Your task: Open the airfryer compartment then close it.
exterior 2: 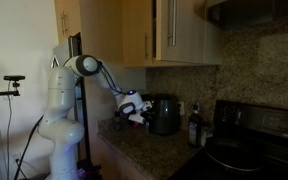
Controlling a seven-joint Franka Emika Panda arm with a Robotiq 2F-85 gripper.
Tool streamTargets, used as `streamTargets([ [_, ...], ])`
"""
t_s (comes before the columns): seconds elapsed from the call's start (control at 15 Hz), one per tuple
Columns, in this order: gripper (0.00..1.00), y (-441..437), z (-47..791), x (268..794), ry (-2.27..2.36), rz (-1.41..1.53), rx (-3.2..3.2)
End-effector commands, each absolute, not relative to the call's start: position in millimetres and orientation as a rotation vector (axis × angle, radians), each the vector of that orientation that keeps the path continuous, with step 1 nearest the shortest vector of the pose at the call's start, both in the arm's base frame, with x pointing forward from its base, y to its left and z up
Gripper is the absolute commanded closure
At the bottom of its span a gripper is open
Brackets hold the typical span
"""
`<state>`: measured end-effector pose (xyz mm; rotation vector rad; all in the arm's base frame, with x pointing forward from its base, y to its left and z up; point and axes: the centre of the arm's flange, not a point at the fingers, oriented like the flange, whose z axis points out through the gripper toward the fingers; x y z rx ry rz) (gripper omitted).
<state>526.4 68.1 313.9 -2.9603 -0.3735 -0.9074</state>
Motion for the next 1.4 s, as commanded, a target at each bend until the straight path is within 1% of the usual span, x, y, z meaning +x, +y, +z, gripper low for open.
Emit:
streamTargets([
  [0.0,0.93,65.7,317.5,529.7,-0.366,-0.663,-3.049],
  [0.33,0.93,67.0,325.0,535.8,-0.360,-0.404,-3.089],
  [0.6,0.93,66.9,309.1,529.9,-0.352,-0.015,-3.132],
  [0.67,0.82,66.6,305.4,528.7,-0.330,-0.042,-3.130],
  [0.73,0.52,66.8,302.6,530.1,-0.304,-0.115,-3.110],
  [0.8,0.56,67.6,301.9,532.8,-0.296,-0.189,-3.091],
  [0.87,0.54,68.8,301.7,536.7,-0.279,-0.297,-3.068],
  [0.93,0.48,70.4,303.5,540.9,-0.256,-0.396,-3.045],
  [1.07,0.32,73.6,307.0,550.1,-0.213,-0.589,-2.996],
  [1.27,0.07,76.3,310.6,558.1,-0.153,-0.888,-2.932],
  [1.33,0.01,76.1,310.5,557.5,-0.125,-0.919,-2.931],
])
